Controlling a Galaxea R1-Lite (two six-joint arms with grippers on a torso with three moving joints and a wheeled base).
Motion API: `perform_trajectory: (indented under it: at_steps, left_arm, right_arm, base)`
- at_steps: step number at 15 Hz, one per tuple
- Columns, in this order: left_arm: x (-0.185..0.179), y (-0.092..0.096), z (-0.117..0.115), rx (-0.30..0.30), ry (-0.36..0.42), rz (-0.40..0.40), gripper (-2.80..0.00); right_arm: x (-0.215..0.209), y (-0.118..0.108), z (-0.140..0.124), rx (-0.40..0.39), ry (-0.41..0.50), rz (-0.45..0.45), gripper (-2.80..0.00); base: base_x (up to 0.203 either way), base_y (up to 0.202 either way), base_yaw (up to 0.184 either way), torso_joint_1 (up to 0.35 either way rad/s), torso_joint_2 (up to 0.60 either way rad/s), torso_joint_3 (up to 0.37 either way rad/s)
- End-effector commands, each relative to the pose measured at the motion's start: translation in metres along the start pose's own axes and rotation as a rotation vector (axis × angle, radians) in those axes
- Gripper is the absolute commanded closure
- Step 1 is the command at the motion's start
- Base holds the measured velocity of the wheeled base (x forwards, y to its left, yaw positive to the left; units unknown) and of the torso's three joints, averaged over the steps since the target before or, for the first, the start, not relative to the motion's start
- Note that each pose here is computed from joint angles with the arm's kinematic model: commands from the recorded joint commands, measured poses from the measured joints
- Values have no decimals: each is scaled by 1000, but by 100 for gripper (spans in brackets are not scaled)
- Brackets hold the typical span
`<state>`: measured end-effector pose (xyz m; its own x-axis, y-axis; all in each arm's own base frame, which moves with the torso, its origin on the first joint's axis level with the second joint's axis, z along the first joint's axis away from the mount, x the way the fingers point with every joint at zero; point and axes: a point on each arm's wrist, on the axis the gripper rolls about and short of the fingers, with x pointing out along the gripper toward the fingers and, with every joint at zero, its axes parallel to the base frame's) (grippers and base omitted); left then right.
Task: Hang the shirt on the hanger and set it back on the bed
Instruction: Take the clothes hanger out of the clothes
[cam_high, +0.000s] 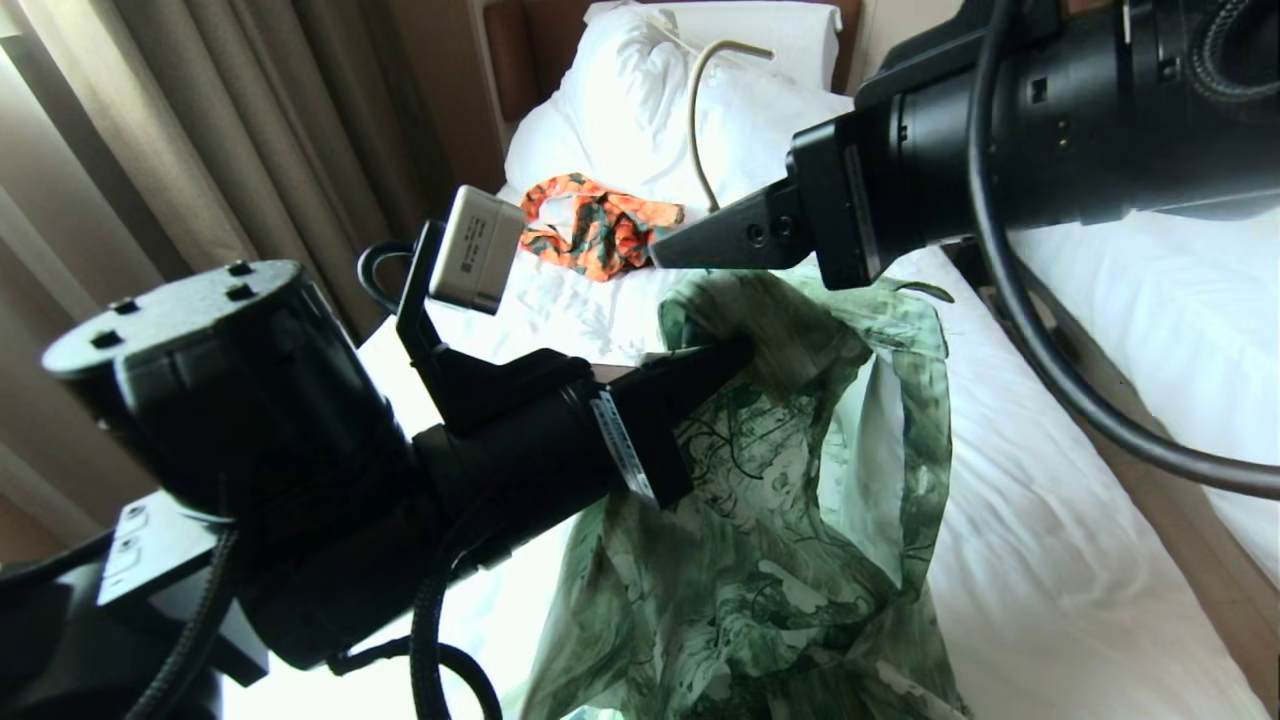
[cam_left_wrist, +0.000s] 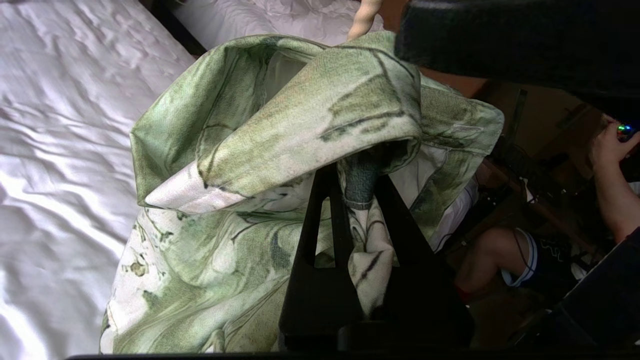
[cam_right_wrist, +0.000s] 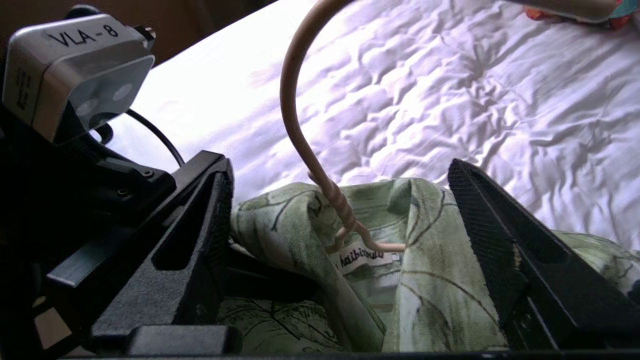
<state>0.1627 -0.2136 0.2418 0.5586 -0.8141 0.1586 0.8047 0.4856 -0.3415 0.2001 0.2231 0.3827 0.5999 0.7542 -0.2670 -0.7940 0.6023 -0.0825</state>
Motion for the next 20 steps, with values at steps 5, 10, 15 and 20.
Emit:
perform_trajectory:
  at_steps: [5,10,15,20]
  left_arm:
    - [-3,-1,4,-1,-15,-3,0]
    - [-4,-1,5,0,-21,-5,0]
    - [-6,10,3,34,-6,20,0]
    - [-9,10,-1,104,8,11,-280]
  right_arm:
    - [22,6,-3,-31,-9,21,0]
    - [21,9,-3,-33,-6,27,0]
    - [20,9,-3,-33,-1,14,0]
    - [16,9,-2,-34,-9,14,0]
  base:
    - [0,0,0,0,0,0]
    - [0,0,0,0,0,0]
    - [0,0,0,0,0,0]
    - [0,0,0,0,0,0]
